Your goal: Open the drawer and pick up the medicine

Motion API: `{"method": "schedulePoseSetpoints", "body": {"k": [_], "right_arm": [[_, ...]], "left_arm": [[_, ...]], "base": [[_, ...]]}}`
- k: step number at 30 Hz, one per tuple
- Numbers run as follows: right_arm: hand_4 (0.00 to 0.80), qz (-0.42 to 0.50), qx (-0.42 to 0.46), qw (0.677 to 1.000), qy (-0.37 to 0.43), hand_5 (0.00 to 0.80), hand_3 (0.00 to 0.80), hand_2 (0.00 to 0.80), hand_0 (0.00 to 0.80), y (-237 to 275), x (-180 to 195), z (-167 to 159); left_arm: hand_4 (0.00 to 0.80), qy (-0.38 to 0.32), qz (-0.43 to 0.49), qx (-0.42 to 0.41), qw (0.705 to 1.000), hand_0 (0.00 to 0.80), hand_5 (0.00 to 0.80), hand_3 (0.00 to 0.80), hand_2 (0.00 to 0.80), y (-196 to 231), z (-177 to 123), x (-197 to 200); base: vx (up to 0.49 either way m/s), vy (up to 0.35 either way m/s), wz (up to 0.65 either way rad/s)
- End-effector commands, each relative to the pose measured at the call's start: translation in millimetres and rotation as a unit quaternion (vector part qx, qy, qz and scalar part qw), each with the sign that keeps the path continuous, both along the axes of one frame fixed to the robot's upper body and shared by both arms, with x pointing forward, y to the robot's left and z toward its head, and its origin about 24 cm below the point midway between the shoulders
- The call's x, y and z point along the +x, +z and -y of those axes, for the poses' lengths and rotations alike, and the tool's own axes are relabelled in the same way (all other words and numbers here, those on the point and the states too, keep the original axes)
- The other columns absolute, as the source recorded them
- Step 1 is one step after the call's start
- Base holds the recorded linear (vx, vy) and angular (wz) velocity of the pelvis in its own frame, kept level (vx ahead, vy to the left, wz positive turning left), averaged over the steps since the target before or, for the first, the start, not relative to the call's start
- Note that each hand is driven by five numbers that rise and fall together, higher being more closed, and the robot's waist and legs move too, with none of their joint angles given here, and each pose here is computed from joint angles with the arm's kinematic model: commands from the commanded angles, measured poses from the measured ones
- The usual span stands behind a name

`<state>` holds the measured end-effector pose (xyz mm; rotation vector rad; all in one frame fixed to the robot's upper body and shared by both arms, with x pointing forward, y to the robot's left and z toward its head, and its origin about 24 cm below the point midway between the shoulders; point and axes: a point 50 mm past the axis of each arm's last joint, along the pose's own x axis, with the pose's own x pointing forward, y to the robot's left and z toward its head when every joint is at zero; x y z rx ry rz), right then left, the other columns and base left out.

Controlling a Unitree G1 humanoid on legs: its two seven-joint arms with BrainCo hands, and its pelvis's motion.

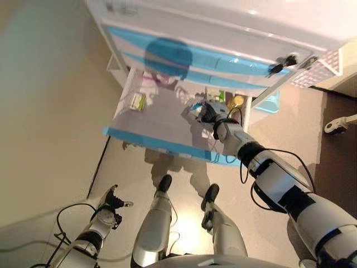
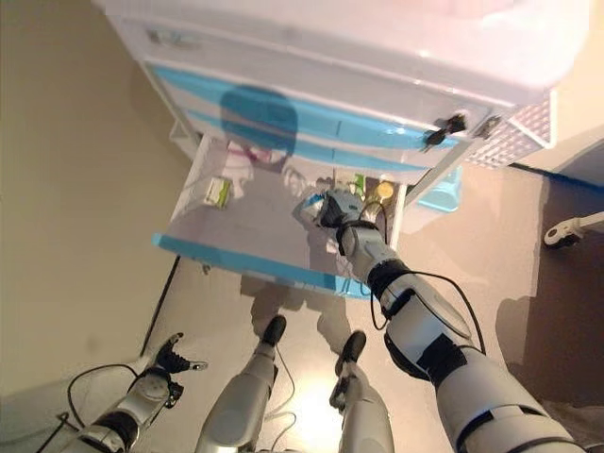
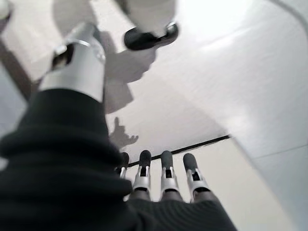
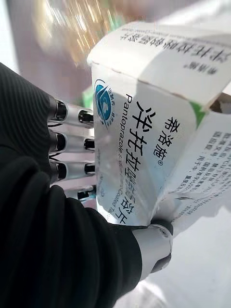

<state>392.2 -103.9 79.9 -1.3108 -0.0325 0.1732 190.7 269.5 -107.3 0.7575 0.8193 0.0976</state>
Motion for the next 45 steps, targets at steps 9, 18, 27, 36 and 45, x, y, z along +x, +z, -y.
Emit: {"method": "schedulePoseSetpoints", "body": {"k": [9,18,27,36,45], "right_arm": [[0.8,0.022,0.003,0.999,0.034,0.8,0.8,0.8,0.8,13,1,5],[0.8,0.014,0.029,0.997,0.067,0.8,0.8,0.8,0.8,7,-12,9],[0.8,0.023,0.094,0.992,0.086,0.8,0.8,0.8,0.8,7,-34,27],[0.8,0.05,0.159,0.984,0.068,0.8,0.8,0.8,0.8,14,-53,54],[0.8,0.087,0.191,0.977,0.042,0.8,0.8,0.8,0.8,24,-64,74]], "left_arm": [[0.0,0.022,-0.078,-0.005,0.997,0.0,0.0,0.0,0.0,-24,-2,-47],[0.0,0.048,-0.12,-0.008,0.992,0.0,0.0,0.0,0.0,-33,-5,-75],[0.0,0.079,-0.161,-0.008,0.984,0.0,0.0,0.0,0.0,-39,-12,-104],[0.0,0.092,-0.186,-0.01,0.978,0.0,0.0,0.0,0.0,-43,-12,-121],[0.0,0.097,-0.194,-0.006,0.976,0.0,0.0,0.0,0.0,-44,-13,-126]], "base": [[0.061,0.021,-0.25],[0.055,0.008,-0.14],[0.056,-0.001,-0.1],[0.041,-0.003,-0.07],[0.012,-0.003,-0.01]]}}
